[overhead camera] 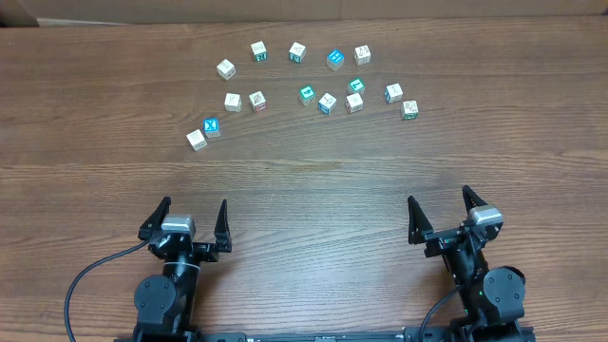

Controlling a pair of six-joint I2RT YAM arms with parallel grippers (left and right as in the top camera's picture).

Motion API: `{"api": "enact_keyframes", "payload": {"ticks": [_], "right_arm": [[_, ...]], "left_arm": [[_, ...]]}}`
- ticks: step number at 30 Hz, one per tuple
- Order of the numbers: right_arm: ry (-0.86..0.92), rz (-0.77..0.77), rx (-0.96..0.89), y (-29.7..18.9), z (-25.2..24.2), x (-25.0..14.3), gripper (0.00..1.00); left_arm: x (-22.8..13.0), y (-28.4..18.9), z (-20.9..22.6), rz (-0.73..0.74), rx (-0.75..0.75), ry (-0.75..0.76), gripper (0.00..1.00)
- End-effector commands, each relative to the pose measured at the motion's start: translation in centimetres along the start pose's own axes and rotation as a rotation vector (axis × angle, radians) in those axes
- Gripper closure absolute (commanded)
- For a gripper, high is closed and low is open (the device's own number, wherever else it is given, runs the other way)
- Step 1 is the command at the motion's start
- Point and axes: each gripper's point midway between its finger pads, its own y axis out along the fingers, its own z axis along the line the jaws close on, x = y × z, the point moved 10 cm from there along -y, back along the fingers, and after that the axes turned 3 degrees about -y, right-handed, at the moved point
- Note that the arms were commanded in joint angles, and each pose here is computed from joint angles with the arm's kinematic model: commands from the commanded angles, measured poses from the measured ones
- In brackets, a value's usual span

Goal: Form a horizontal line

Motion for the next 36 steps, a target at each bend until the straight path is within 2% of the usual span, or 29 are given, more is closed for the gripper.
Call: {"api": "enact_keyframes", "payload": {"ticks": [1,36], "right_arm": [[0.003,-0.008,-0.009,-0.01,-0.14,-0.16,0.00],[0.036,-0.010,0.000,0.00,-0.08,-0.14,0.00]], "left_arm": [[0.01,-0.03,-0.05,-0.008,-0.001,0.019,0.01],[0.00,-0.02,-0.05,-0.008,-0.001,0.019,0.00]]}}
